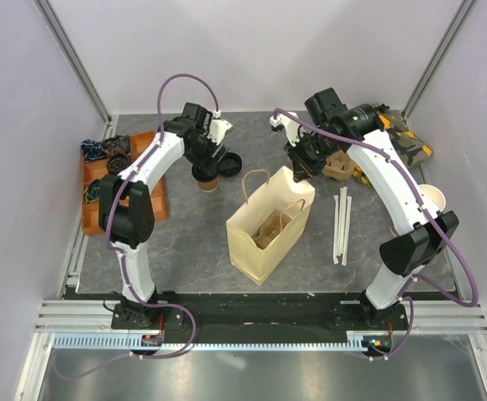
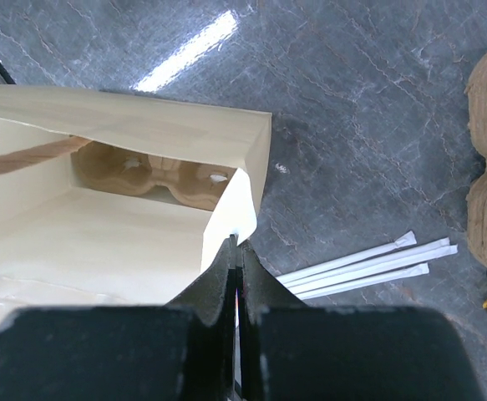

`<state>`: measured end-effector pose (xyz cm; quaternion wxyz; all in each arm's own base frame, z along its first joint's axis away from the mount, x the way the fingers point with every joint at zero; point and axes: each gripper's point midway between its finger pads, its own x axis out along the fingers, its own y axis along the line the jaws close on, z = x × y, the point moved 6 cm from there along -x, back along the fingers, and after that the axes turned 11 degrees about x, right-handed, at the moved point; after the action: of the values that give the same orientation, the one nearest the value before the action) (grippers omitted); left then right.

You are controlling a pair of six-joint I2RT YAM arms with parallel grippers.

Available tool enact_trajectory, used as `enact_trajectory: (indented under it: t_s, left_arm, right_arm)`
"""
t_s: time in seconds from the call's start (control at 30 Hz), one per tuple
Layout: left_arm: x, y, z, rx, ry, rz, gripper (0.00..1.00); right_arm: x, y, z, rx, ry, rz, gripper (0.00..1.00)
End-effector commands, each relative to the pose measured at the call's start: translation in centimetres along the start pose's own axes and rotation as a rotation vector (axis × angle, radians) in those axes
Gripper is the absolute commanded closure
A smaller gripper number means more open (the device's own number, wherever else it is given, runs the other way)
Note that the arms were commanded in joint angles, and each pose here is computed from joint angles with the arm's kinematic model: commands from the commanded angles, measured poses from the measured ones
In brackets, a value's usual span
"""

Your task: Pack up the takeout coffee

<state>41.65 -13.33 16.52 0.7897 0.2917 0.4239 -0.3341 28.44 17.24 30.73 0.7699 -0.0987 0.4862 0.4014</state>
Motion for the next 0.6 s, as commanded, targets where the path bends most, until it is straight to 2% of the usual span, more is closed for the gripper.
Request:
enact_trajectory:
  t_s: [0.0,0.43,0.57]
  left_arm:
    - [-1.6,-0.2,0.5,0.047,-0.045,0.003,0.43]
    - [-5.4,-2.0,0.0,0.03,-0.112,-0.014,0.63]
    - [-5.6,-2.3,-0.1,0.021,-0.12,-0.018,0.68]
  right_arm:
    - [-1.3,0.5,0.0,-0.021,-0.007,0.0,1.0]
    - [-3.2,1.6,0.5,-0.14,-0.104,0.014,1.0]
    - [-3.7,3.2,0.6,-0.227,-0.128,0.043,1.0]
